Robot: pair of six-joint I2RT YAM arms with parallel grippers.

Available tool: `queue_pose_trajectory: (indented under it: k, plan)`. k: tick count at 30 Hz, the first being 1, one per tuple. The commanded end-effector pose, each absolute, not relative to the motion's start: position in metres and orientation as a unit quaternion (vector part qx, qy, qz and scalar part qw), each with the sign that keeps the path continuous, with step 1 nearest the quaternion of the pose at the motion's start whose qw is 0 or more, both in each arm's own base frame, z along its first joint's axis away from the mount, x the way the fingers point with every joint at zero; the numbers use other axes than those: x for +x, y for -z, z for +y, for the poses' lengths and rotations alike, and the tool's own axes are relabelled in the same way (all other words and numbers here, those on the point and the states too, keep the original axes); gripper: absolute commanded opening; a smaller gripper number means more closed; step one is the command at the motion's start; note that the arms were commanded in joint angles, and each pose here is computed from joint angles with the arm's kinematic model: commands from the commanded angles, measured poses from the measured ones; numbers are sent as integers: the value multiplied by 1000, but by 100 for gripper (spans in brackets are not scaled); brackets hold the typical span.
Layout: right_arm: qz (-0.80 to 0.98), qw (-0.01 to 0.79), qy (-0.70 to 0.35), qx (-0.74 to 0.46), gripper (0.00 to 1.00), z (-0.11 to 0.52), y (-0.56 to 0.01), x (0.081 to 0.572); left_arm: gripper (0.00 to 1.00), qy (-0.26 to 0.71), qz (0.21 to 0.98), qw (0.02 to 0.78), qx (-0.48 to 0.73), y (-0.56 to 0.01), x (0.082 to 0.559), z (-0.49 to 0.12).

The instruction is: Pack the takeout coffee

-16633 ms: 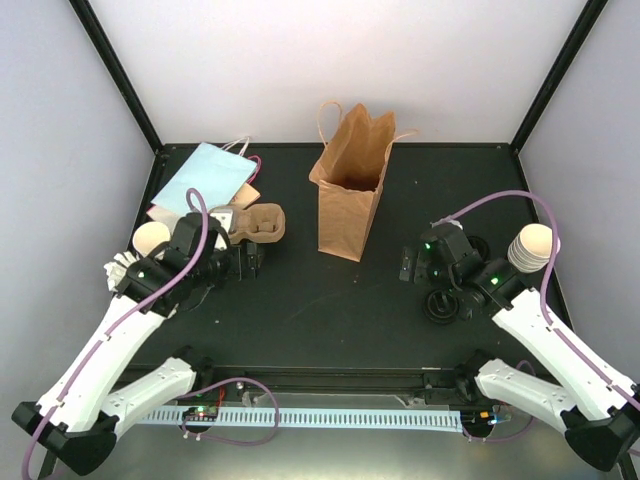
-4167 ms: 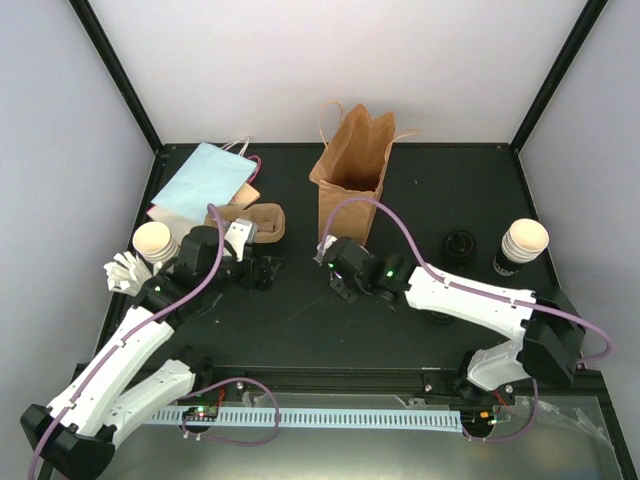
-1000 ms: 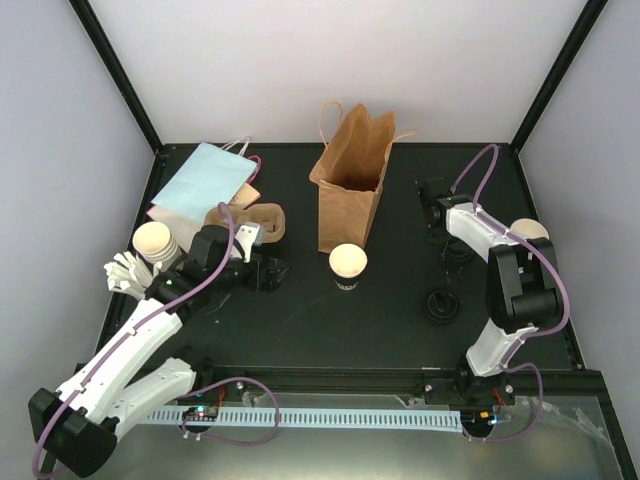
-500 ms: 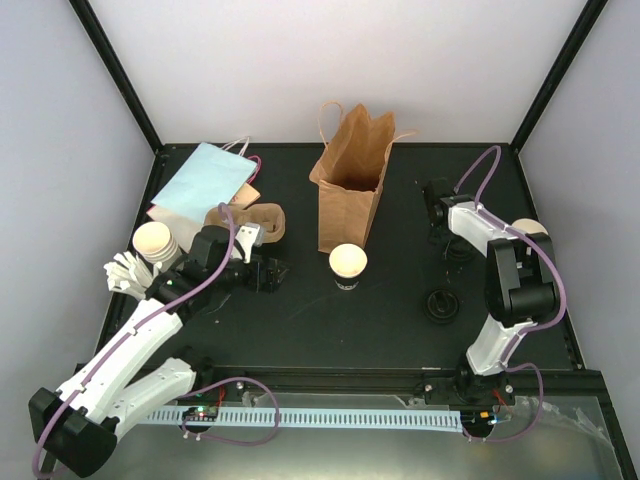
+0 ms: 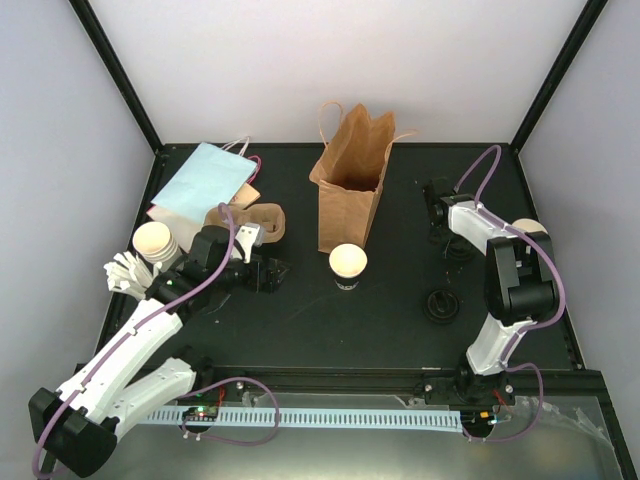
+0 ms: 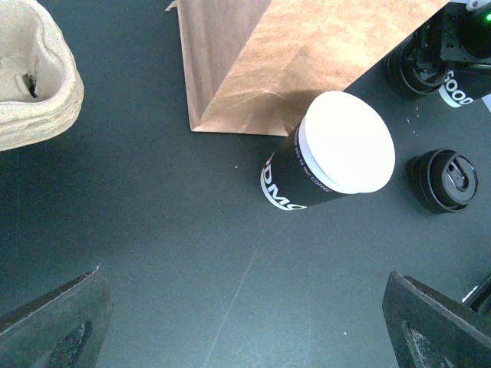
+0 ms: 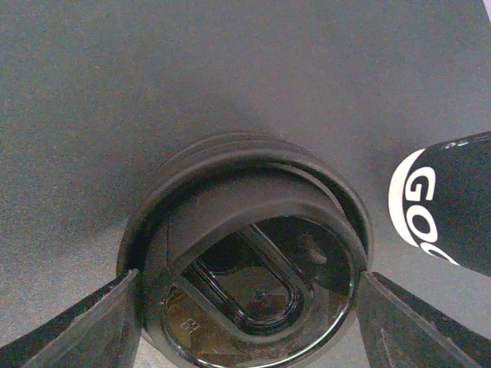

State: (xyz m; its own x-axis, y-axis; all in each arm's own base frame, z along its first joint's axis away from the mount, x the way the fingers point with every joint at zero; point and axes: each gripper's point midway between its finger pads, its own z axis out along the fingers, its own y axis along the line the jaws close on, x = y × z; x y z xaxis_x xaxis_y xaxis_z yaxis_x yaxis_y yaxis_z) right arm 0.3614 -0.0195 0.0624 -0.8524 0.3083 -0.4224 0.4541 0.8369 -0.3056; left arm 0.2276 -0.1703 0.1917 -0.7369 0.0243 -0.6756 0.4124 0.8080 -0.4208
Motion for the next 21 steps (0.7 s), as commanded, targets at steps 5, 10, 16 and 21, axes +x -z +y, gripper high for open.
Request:
queue_pose_trajectory:
  k: [5,10,16,21]
  plan:
    - [938,199,190,211,75,-19,-72,369,99,291,881,351,129,-197,228,-172]
    - [938,206,183,211,74,-18,-81,368,99,291,881,351,128,-197,228,-172]
    - [940,206,175,209,74,-16,-85,367,99,292,880,351,129,-197,228,-173]
    - [941,208,167,209,74,-14,-88,368,99,292,881,351,129,-197,228,-173]
